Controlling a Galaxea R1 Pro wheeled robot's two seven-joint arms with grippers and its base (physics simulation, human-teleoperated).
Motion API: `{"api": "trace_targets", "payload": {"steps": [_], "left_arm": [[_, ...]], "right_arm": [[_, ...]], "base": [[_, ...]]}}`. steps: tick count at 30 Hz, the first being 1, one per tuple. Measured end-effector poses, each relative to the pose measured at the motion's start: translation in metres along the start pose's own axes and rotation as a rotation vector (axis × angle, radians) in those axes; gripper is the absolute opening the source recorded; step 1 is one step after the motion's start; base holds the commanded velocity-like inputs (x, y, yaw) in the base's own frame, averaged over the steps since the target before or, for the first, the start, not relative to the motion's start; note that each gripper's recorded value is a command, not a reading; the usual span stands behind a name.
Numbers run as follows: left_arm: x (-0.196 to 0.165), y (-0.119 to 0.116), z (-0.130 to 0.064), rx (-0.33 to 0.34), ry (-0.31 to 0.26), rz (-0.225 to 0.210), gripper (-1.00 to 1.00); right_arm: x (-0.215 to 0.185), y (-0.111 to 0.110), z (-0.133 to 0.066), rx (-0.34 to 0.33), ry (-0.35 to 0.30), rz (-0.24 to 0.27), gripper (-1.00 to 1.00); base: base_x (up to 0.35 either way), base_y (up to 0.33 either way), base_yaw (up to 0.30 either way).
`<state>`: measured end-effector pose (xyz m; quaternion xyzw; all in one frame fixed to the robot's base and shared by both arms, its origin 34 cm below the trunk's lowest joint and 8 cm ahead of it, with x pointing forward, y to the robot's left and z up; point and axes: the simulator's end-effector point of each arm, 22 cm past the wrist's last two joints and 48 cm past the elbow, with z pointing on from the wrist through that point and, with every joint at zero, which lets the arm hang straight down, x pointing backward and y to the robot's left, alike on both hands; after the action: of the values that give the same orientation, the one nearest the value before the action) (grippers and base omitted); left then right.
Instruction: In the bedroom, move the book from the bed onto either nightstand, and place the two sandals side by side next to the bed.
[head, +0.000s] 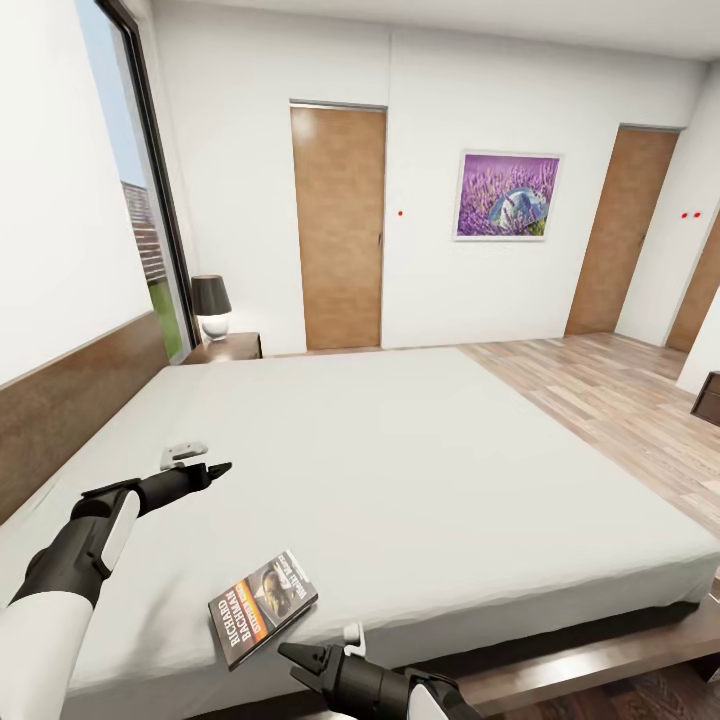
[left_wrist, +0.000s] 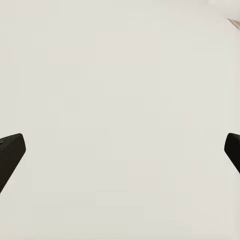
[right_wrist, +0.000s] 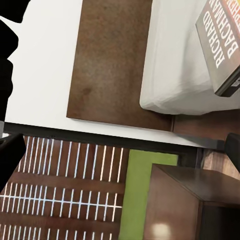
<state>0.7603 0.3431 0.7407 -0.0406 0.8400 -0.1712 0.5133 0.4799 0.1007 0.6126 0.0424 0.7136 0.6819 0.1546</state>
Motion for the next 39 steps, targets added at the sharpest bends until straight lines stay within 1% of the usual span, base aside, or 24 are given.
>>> {"api": "trace_targets", "payload": {"steps": [10, 22, 39], "left_arm": [[-0.004, -0.002, -0.001, 0.003, -0.008, 0.005, 1.0], [-0.015, -0.006, -0.005, 0.011, -0.03, 0.016, 1.0], [-0.015, -0.007, -0.005, 0.012, -0.03, 0.016, 1.0]], "right_arm": [[0.0, 0.0, 0.0, 0.0, 0.001, 0.0, 1.0], [0.001, 0.0, 0.0, 0.001, 0.003, 0.0, 1.0], [0.001, -0.003, -0.001, 0.005, -0.002, 0.001, 1.0]], "base": [[0.007, 0.0, 0.0], [0.132, 0.0, 0.0], [0.014, 0.0, 0.0]]}}
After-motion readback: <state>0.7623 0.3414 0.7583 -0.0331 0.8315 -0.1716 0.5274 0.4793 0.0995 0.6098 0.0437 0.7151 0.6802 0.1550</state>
